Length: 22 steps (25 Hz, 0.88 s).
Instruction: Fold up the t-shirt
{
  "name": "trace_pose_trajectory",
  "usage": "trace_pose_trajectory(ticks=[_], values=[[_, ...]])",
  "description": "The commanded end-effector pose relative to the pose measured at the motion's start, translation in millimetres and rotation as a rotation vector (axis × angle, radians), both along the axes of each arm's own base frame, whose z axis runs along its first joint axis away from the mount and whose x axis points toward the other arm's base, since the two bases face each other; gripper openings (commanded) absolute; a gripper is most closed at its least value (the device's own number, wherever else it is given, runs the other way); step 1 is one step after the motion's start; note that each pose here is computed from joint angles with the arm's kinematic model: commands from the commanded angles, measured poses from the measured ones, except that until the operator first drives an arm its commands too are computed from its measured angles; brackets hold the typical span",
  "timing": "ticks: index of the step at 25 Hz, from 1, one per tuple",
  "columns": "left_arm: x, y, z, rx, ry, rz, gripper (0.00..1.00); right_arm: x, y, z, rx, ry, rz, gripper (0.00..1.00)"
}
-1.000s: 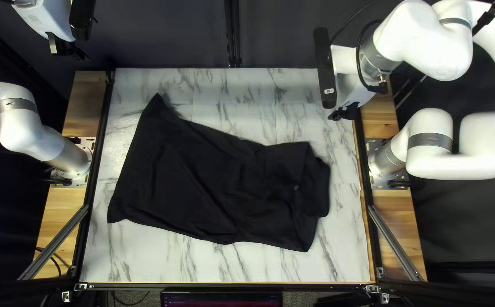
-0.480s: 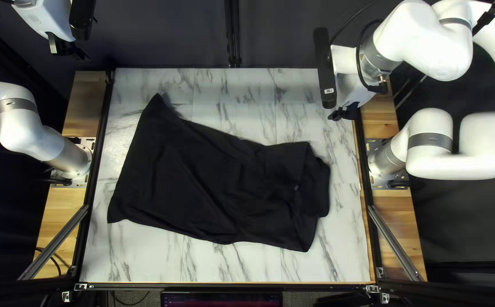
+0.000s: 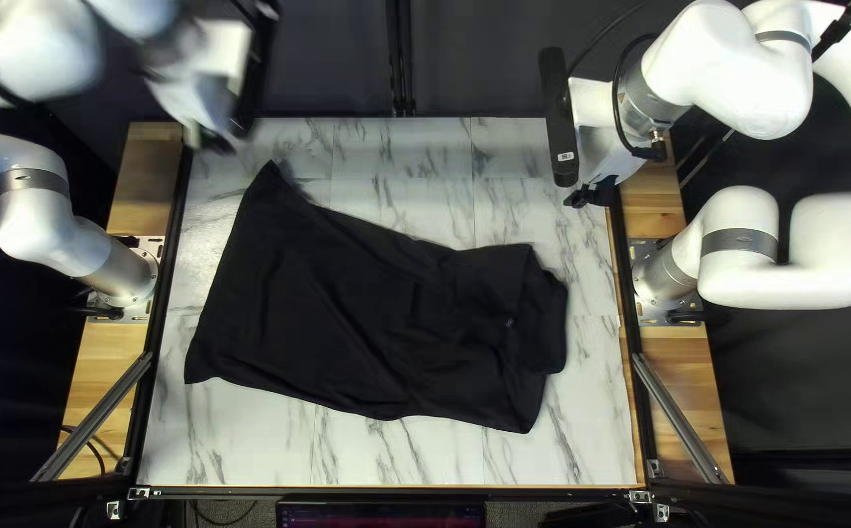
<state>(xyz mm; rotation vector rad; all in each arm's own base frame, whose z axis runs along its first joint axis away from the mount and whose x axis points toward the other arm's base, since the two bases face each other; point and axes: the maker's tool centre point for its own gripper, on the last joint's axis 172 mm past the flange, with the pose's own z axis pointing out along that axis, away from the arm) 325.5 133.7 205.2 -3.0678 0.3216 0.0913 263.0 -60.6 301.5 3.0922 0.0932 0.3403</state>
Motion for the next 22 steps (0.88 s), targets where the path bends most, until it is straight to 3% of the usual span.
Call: trace_pose_trajectory(ticks=[1, 7, 8, 10, 15, 22], values=[[-15, 20, -59, -0.003, 0.098, -0.126, 1.0, 0, 0, 0, 0.0, 0.0, 0.0, 1.0], [-16, 21, -60, -0.001, 0.107, -0.125, 1.0, 0, 0, 0, 0.0, 0.0, 0.0, 1.0], [-12, 12, -62, -0.002, 0.09, -0.123, 1.0, 0, 0, 0, 0.0, 0.0, 0.0, 1.0], [-2, 5, -79, 0.009, 0.086, -0.134, 1.0, 0, 0, 0, 0.0, 0.0, 0.0, 1.0], [-13, 41, -121, 0.003, 0.129, -0.122, 1.0, 0, 0, 0, 0.0, 0.0, 0.0, 1.0], [-34, 75, -142, -0.011, 0.171, -0.09, 1.0, 0, 0, 0, 0.0, 0.0, 0.0, 1.0]])
